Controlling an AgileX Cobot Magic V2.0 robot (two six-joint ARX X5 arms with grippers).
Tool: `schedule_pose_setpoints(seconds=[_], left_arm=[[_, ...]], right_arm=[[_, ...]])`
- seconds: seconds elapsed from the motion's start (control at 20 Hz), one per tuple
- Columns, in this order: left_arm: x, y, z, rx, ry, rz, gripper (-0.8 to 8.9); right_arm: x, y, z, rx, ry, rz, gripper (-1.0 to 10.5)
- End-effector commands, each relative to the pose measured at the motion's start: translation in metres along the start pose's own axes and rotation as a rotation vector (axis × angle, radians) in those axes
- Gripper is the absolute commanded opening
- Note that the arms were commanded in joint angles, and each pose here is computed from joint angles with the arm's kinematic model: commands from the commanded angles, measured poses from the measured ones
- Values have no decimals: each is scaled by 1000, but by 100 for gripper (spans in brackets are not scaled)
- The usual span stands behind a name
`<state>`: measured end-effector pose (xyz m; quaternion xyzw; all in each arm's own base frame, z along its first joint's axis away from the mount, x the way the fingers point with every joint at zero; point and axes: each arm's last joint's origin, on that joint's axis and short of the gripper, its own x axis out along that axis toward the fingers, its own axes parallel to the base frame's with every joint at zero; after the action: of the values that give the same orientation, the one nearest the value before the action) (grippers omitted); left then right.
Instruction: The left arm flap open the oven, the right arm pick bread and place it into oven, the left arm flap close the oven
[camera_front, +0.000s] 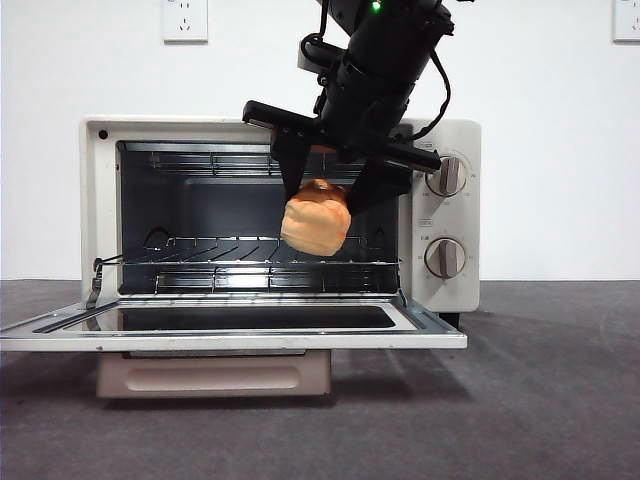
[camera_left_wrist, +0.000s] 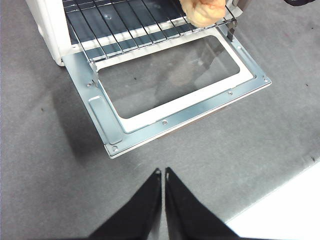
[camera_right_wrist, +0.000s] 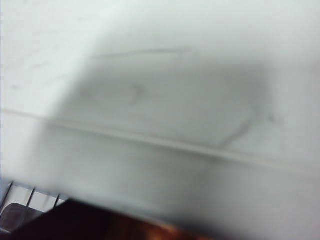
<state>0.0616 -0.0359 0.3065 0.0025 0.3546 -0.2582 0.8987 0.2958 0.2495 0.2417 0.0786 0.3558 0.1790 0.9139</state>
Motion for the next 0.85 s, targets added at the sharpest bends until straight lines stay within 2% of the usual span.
schedule_pose_setpoints(seconds=[0.05, 0.35, 0.6, 0.7, 0.85], left_arm=[[-1, -1, 2, -4, -13, -4, 16], [-1, -1, 2, -4, -12, -3, 16], [-1, -1, 3, -2, -27, -5, 16], [-1, -1, 3, -2, -29, -2, 16], [3, 1, 4, -2, -46, 27, 16]], right_arm=[[5, 5, 1, 7, 0, 6, 355], [2, 6, 2, 4, -3, 9, 360], [-24, 8, 10, -9, -15, 22, 361], [-42, 11, 13, -42, -11, 30, 361], [-75, 17, 12, -138, 13, 49, 361]])
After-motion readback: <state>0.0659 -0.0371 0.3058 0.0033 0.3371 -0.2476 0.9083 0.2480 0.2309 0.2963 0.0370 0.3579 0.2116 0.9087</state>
